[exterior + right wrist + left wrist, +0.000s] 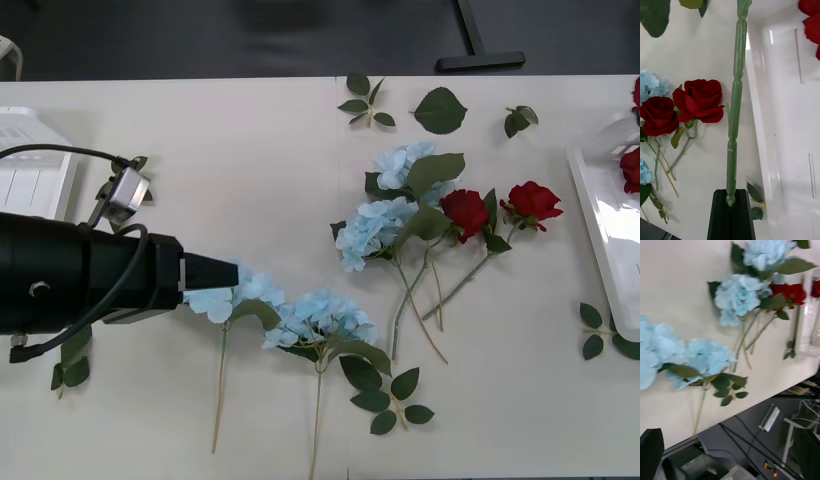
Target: Place the red flowers into the right box and the blue flowers into the left box. If a person shows an open palm, hand one flower to the person first, then continue sorting.
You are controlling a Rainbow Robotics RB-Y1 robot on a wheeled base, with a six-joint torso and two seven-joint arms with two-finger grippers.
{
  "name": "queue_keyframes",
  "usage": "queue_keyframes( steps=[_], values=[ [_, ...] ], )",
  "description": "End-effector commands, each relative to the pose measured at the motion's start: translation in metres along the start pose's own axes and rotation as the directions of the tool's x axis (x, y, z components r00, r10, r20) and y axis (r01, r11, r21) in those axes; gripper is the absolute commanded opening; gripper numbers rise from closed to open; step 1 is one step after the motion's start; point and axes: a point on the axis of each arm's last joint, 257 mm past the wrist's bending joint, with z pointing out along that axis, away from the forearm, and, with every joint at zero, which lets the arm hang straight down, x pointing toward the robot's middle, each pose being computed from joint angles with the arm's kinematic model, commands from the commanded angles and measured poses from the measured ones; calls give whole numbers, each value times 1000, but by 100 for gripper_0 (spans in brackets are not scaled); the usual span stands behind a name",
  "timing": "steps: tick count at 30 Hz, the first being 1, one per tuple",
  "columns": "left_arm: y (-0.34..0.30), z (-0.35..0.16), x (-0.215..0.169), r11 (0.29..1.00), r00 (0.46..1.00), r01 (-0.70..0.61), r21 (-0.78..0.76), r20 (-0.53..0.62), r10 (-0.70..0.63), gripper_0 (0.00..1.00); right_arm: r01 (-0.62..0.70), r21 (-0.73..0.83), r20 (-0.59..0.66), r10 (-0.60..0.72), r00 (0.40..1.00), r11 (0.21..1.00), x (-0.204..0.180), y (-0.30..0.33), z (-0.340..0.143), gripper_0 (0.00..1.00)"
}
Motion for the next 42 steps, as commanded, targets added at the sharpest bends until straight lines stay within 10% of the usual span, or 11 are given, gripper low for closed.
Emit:
queue_keyframes(
  steps=[1, 23, 26, 31, 42],
  values=[
    [46, -8, 13, 971, 983, -184, -155, -35, 180, 100, 85, 77, 19, -86, 996, 993, 1, -35, -42, 0],
    [145, 76, 56, 881, 955, -289, -376, -176, 238, 100, 130, 473, -96, -95, 991, 871, 57, -164, 20, 0],
    [148, 88, 55, 870, 949, -308, -385, -187, 254, 100, 118, 463, -82, -90, 993, 879, 55, -161, 21, 42],
    [150, 107, 54, 857, 942, -331, -396, -191, 276, 100, 119, 434, -59, -104, 993, 893, 46, -151, 23, 77],
    [151, 143, 43, 828, 929, -369, -422, -177, 324, 100, 157, 249, -82, -141, 987, 956, 14, -61, 32, 88]
  ],
)
